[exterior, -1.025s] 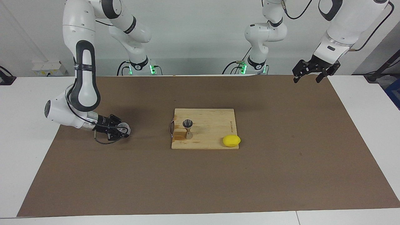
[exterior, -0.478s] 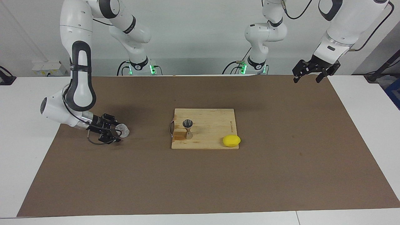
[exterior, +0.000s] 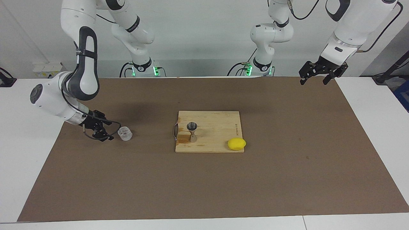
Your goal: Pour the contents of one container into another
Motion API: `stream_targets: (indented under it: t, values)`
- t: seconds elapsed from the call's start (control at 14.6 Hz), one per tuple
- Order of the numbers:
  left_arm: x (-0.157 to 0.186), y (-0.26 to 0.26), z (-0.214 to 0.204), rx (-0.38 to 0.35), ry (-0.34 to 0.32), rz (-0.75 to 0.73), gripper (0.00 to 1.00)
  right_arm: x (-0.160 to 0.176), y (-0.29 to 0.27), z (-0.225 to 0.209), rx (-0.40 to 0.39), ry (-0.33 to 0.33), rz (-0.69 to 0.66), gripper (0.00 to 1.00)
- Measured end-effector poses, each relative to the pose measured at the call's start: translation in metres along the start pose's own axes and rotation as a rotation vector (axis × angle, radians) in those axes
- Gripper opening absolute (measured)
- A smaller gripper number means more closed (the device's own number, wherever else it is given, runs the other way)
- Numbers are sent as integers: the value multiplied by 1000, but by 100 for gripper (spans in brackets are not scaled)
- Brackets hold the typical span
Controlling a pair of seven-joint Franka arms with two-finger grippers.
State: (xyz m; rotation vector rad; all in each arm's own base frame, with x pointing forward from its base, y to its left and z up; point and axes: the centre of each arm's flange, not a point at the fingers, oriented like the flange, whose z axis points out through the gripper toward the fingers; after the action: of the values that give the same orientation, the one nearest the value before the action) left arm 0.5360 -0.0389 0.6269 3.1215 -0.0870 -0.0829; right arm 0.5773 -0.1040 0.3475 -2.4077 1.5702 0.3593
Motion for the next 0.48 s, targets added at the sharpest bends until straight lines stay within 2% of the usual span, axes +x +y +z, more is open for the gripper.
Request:
stream_targets:
  t: [0.27, 0.48]
  values:
    - [0, 0, 0, 0, 0, 0, 100, -61, -24, -27, -62, 111, -214, 99]
    - [0, 0, 0, 0, 0, 0, 100, -115, -44, -28, -103, 154, -343, 99]
